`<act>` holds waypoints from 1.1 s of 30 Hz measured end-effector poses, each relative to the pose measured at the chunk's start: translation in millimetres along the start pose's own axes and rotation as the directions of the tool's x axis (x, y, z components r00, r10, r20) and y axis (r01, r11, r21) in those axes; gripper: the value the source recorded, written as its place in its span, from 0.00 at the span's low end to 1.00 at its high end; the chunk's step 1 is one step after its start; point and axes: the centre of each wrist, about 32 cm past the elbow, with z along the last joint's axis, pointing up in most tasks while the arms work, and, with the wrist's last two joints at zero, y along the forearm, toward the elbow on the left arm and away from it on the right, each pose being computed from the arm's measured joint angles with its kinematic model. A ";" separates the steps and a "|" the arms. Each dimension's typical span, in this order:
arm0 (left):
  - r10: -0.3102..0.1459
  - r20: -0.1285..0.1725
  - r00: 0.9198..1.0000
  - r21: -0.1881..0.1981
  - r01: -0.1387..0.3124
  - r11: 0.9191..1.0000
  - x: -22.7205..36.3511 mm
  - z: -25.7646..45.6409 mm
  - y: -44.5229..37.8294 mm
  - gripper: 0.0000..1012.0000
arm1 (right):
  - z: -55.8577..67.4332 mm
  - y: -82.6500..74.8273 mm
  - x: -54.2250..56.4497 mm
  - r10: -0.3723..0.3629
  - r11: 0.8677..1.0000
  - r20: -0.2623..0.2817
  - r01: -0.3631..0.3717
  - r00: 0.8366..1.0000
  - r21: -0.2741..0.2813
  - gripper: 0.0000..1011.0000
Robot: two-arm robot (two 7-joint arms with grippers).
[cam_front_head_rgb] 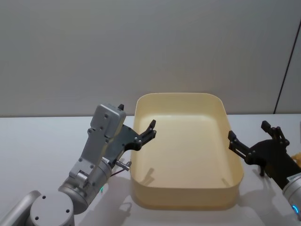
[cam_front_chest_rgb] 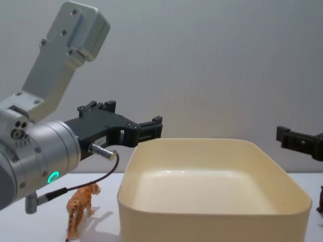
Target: Pick up the toy alternately with two hands and place it into the central storage box.
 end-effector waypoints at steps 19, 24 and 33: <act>0.000 0.000 1.000 0.000 0.000 1.000 0.0 0.0 0.0 0.99 | 0.0 0.0 0.0 0.000 1.000 0.000 0.000 1.000 0.000 0.99; 0.000 0.000 1.000 0.000 0.000 1.000 0.0 0.0 0.0 0.99 | 0.0 0.0 0.0 0.000 1.000 0.000 0.000 1.000 0.000 0.99; 0.000 0.000 1.000 0.000 0.000 1.000 0.0 0.0 0.0 0.99 | 0.0 0.0 0.0 0.000 1.000 0.000 0.000 1.000 0.000 0.99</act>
